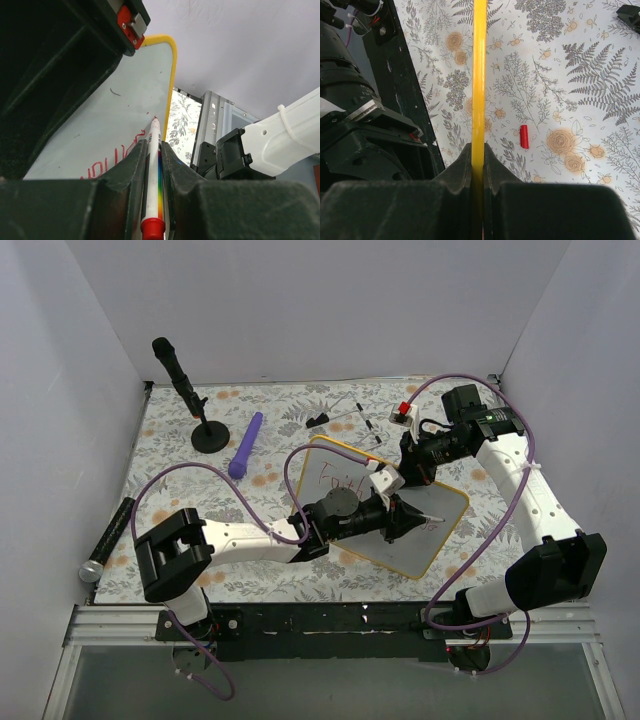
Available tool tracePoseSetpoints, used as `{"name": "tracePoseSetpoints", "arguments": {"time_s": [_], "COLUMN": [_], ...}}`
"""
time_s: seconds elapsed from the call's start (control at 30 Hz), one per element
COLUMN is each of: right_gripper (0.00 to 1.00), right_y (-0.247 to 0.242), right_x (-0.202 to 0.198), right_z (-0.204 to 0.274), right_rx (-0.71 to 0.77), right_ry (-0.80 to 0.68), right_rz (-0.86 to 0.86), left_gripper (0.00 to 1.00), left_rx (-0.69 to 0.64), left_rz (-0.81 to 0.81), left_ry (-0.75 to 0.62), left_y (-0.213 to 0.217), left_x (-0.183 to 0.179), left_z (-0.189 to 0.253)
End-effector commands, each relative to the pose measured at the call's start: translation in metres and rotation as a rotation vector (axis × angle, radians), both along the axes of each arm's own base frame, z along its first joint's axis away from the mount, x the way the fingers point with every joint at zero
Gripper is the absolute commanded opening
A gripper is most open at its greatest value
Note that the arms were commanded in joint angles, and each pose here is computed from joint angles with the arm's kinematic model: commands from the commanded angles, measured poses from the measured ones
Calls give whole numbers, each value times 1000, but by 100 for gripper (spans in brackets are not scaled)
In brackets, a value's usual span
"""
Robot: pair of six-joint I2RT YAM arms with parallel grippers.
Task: Write a sentence on the whiteboard
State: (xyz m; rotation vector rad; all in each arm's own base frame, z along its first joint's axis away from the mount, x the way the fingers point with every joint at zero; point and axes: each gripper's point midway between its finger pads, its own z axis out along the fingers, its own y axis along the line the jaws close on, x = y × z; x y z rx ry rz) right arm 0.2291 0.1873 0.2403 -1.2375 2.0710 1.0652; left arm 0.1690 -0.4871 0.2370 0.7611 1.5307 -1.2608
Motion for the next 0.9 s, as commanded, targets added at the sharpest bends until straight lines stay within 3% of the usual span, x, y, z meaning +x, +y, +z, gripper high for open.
{"name": "tracePoseSetpoints", "arguments": {"time_s": [0.0,0.87], "right_gripper": [1,1], "right_y": [11,11], "right_x": [-4,-3], "right_z": [27,27], "right_rx": [112,113], "right_ry": [-67,-66], "right_rz": [43,42], "left_gripper": [0,0], "left_rx": [-6,74], "left_rz": [39,52], "left_ry": [-23,14], "left_y": [-1,15], "left_x": [10,6], "left_z": [12,-16]}}
